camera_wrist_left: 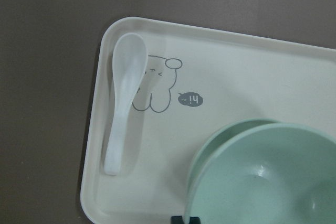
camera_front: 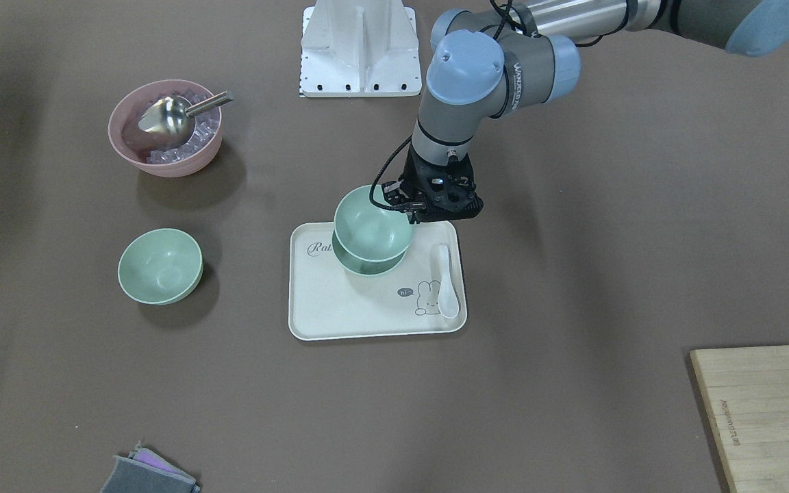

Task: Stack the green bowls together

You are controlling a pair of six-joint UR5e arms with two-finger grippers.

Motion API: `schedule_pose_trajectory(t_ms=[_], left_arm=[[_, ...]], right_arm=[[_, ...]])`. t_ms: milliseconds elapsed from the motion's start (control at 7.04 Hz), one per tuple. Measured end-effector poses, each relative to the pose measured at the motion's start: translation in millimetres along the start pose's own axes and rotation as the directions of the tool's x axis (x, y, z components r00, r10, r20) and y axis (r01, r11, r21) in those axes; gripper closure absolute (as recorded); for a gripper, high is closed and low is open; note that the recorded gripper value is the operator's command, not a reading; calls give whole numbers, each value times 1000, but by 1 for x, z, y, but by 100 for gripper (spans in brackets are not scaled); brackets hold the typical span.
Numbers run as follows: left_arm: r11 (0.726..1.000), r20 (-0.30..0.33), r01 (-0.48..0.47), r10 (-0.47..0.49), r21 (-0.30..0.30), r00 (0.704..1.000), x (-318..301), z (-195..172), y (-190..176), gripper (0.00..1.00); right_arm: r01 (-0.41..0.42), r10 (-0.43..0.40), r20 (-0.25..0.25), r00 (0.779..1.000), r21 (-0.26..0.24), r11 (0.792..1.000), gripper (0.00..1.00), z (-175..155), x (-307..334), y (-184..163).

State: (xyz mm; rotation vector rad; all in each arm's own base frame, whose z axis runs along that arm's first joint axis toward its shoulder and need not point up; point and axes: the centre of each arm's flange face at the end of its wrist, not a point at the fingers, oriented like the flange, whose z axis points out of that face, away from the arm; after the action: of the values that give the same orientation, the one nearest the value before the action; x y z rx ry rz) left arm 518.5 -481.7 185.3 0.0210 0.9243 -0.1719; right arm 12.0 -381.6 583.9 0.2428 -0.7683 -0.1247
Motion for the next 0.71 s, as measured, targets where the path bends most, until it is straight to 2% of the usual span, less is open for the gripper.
schedule_pose_trajectory(t_ms=[711], left_arm=[[1000, -3, -7, 7, 8, 1000, 5, 21, 11, 100]], right_arm=[[-3, 3, -1, 1000, -3, 1000, 0, 1, 1, 0]])
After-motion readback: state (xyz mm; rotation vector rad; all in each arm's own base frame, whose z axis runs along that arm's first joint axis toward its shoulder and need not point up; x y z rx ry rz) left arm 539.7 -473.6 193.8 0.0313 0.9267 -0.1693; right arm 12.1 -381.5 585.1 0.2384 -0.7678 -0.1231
